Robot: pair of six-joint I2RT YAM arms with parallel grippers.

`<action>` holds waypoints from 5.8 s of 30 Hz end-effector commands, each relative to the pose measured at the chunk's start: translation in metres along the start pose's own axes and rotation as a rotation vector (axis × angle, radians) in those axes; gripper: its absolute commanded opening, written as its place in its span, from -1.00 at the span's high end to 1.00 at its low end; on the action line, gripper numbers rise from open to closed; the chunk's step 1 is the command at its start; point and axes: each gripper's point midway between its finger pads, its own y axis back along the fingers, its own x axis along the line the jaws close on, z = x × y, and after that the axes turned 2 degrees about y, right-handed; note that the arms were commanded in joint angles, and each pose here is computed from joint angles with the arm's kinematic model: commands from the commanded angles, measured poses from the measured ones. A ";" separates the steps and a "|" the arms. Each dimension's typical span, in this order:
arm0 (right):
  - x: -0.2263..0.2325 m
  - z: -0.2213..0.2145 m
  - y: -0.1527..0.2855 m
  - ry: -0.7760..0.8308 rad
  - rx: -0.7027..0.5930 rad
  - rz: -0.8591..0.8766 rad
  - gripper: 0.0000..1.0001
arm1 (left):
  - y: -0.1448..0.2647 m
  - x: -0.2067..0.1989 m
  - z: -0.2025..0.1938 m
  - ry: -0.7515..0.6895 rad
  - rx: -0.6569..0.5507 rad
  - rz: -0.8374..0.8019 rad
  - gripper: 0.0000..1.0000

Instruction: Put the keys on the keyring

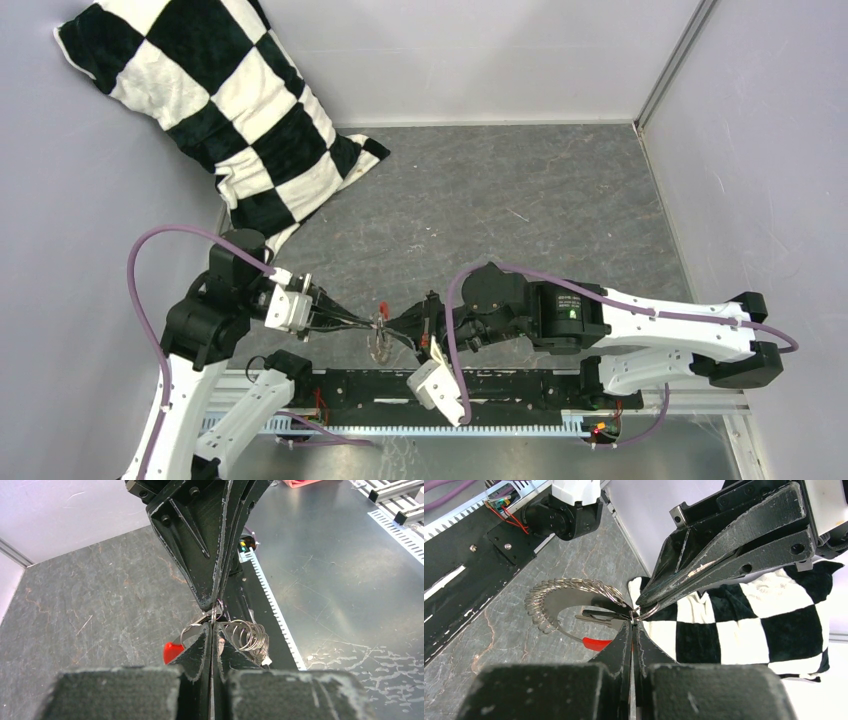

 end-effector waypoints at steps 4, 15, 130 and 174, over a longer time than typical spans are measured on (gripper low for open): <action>-0.024 0.022 0.011 0.062 -0.064 -0.086 0.99 | 0.001 0.004 0.008 0.001 0.002 0.011 0.96; -0.029 0.024 0.008 0.072 -0.067 -0.091 0.99 | 0.002 0.008 0.005 -0.005 0.019 0.030 0.96; -0.034 -0.059 0.060 -0.232 0.147 -0.413 0.99 | -0.015 0.016 0.023 0.281 -0.167 -0.252 0.95; -0.071 0.047 0.082 -0.019 -0.297 -0.380 0.99 | -0.012 -0.032 0.092 0.194 -0.168 -0.471 0.96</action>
